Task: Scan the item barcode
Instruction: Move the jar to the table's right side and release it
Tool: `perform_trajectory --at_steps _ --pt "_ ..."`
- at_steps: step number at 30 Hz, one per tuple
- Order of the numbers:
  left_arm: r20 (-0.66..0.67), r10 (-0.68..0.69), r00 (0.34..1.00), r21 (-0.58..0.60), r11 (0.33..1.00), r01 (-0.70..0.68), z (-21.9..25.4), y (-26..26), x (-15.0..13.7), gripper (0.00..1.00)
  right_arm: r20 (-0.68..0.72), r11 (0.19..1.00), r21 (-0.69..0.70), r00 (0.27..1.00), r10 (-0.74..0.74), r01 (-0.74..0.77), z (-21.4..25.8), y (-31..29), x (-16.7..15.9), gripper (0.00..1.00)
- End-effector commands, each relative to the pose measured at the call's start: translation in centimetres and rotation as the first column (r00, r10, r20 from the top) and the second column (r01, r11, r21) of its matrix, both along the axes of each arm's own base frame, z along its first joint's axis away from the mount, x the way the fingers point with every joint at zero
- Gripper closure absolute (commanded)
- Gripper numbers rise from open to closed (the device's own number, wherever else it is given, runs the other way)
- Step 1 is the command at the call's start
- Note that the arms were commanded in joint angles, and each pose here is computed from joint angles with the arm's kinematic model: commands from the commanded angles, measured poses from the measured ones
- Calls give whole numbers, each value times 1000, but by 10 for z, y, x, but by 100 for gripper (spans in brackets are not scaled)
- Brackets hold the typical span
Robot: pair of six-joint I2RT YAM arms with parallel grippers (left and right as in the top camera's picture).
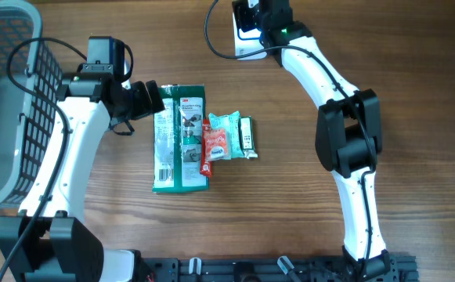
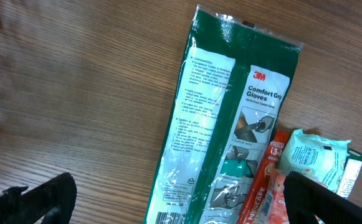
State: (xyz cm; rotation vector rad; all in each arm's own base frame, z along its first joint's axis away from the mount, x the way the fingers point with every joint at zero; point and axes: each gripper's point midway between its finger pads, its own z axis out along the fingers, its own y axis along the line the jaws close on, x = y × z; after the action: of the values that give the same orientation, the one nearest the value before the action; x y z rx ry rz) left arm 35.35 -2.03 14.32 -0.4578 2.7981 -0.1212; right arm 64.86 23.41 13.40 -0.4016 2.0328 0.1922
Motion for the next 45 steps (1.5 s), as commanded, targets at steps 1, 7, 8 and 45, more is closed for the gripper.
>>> perform_trajectory --at_steps 1,7,8,45 --pt "7 -13 1000 17 1000 13 2 1 2 0 65 999 35 997 -32 30 39 -7 5 96" --pt "7 -13 1000 17 1000 13 2 1 2 0 120 996 64 991 -63 55 156 -38 -33 96" --pt "7 -13 1000 17 1000 13 2 1 2 0 104 996 57 992 -73 67 170 -49 -44 96" --pt "7 -13 1000 17 1000 13 2 1 2 0 -684 693 -274 372 -628 667 -21 -364 -256 0"
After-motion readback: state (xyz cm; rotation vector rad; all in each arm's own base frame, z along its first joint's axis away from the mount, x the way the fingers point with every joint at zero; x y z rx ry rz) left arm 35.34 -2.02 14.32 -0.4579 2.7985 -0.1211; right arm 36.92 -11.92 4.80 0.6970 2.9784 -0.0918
